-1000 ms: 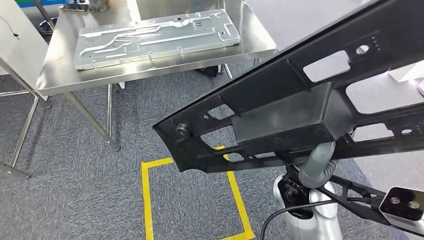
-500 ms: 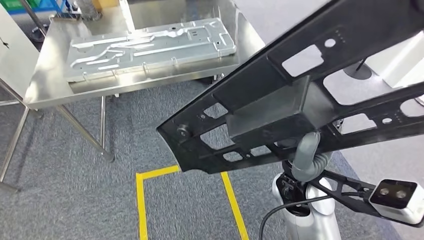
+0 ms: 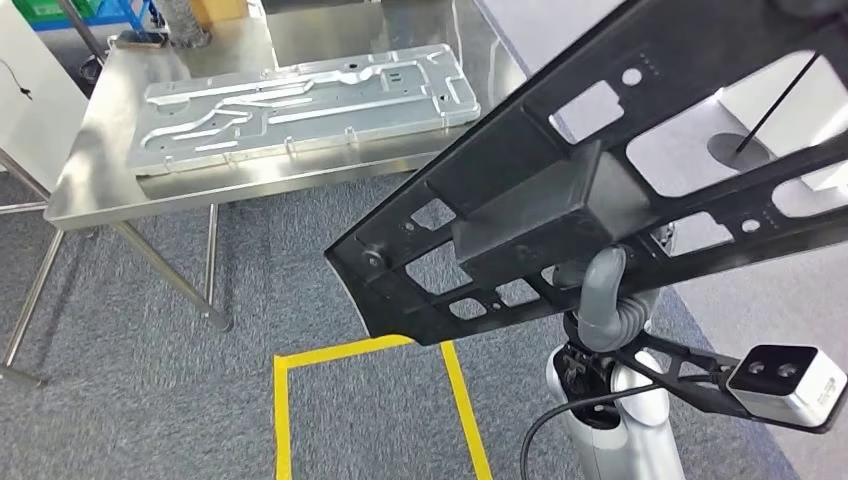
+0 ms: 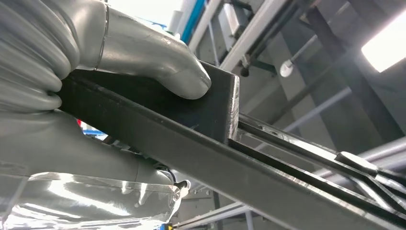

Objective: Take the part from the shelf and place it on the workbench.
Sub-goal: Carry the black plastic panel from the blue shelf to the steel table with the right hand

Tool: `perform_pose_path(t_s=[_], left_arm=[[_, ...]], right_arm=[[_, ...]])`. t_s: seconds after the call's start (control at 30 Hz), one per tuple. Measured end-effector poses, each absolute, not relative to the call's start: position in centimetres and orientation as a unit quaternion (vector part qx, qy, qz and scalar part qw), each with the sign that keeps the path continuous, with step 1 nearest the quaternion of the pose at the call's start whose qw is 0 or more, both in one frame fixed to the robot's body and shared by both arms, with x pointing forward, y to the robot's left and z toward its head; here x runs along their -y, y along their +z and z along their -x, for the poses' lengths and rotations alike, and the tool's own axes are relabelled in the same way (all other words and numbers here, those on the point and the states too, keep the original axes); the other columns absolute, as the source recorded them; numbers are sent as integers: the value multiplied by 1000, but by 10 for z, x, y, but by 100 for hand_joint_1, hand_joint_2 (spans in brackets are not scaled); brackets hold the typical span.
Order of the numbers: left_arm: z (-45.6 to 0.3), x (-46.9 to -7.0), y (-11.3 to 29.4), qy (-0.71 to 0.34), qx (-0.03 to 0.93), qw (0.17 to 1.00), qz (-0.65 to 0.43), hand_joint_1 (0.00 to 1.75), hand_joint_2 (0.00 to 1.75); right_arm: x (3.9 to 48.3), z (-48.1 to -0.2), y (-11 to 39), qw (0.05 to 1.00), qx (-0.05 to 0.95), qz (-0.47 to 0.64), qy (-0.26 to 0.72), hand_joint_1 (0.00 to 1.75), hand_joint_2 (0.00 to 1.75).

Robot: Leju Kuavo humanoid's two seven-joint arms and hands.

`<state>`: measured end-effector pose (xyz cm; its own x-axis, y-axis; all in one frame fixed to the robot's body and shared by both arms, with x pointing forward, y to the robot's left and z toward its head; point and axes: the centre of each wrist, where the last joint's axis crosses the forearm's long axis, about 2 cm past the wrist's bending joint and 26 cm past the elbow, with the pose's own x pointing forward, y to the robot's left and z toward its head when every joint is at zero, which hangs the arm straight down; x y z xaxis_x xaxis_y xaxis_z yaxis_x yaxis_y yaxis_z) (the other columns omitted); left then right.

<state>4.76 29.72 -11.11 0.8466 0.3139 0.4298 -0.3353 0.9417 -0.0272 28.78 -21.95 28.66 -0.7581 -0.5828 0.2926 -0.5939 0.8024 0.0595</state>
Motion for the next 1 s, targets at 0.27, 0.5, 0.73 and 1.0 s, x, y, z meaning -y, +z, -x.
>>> perform_pose_path(t_s=[0.27,0.5,0.73,1.0], left_arm=[[-48,-297,-111,167,220,961,-24,0,175],[-49,-300,-111,165,224,960,-26,0,175],[-48,-299,-111,164,224,960,-26,0,175],[-48,-299,-111,161,223,961,-26,0,175]], right_arm=[[220,-288,284,158,940,-303,23,175,175],[220,-289,282,172,942,-285,35,175,175],[221,-290,280,175,941,-287,37,175,175],[223,-290,276,180,939,-289,37,175,175]])
